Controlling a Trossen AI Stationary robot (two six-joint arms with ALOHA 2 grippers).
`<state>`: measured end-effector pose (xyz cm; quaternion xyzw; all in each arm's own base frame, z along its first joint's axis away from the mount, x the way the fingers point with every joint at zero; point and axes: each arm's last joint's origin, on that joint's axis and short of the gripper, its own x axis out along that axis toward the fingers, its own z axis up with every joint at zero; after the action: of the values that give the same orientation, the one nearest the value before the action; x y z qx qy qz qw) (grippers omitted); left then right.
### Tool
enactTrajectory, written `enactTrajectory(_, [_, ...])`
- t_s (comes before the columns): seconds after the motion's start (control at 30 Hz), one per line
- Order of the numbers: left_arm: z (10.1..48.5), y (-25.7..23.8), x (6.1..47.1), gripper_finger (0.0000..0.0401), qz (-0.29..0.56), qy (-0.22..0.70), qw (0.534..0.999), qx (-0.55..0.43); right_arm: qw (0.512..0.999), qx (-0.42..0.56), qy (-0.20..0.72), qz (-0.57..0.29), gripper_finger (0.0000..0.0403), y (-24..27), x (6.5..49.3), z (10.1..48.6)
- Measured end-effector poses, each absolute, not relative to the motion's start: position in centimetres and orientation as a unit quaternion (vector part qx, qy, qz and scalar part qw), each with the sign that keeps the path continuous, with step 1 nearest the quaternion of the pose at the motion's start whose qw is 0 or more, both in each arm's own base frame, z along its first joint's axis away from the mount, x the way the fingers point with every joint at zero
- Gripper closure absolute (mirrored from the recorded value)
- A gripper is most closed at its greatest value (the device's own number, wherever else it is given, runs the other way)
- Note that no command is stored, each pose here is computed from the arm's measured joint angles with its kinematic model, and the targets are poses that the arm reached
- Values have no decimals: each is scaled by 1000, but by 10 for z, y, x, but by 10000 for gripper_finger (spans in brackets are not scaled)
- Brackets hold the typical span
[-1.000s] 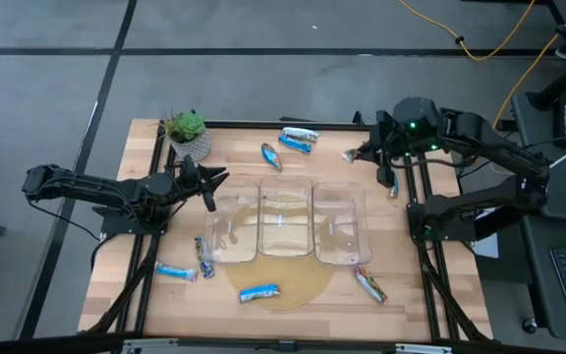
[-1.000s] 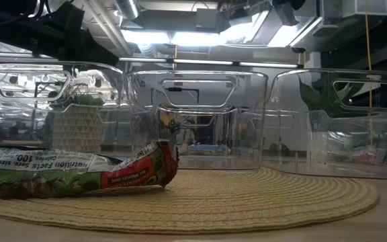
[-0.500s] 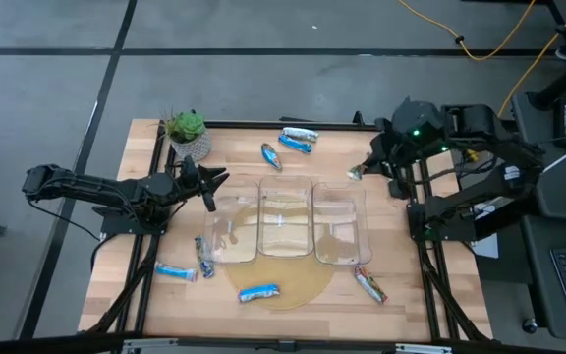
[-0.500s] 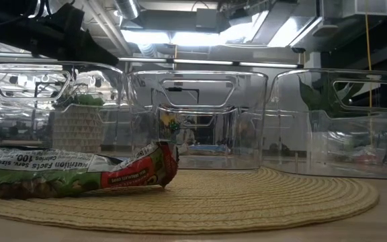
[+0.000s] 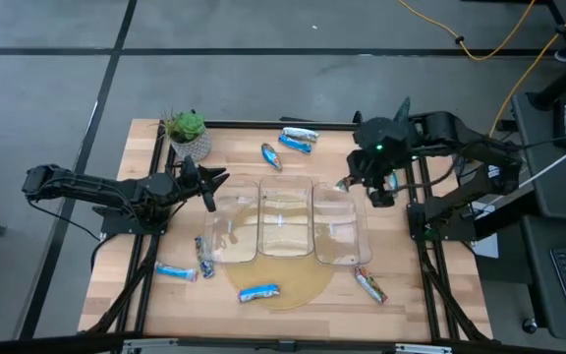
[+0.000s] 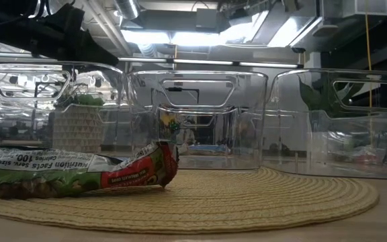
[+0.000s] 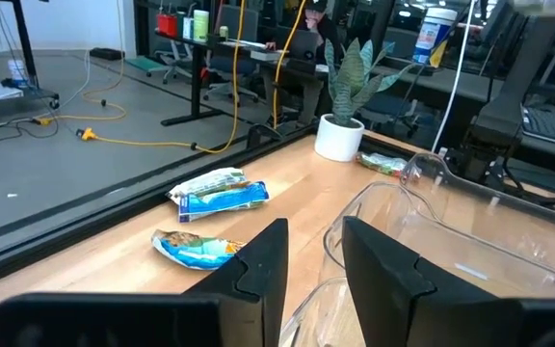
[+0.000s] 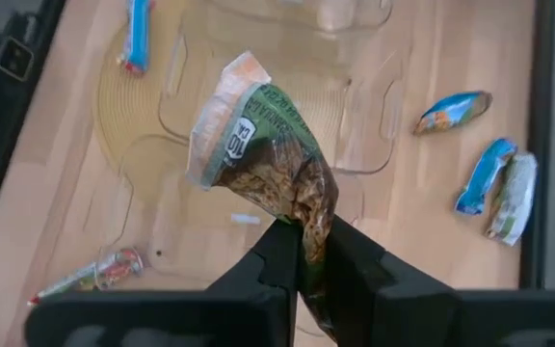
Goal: Pick and place Granola Bars by type
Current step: Put the yellow granola bar into the right transparent bin
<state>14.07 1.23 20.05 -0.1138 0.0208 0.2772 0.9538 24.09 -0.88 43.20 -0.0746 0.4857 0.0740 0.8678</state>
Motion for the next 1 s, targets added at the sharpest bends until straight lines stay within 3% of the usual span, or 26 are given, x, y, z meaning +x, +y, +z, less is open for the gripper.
enactTrajectory(0.4, [199, 12, 141, 305, 277, 28, 954, -112, 812, -53, 576, 81, 359, -6, 260, 358])
enactTrajectory(0.63, [199, 12, 141, 309, 277, 29, 954, -111, 798, -27, 595, 93, 359, -4, 268, 303])
enactTrajectory(1.0, [198, 12, 140, 307, 278, 32, 954, -110, 794, -9, 602, 81, 359, -4, 267, 248])
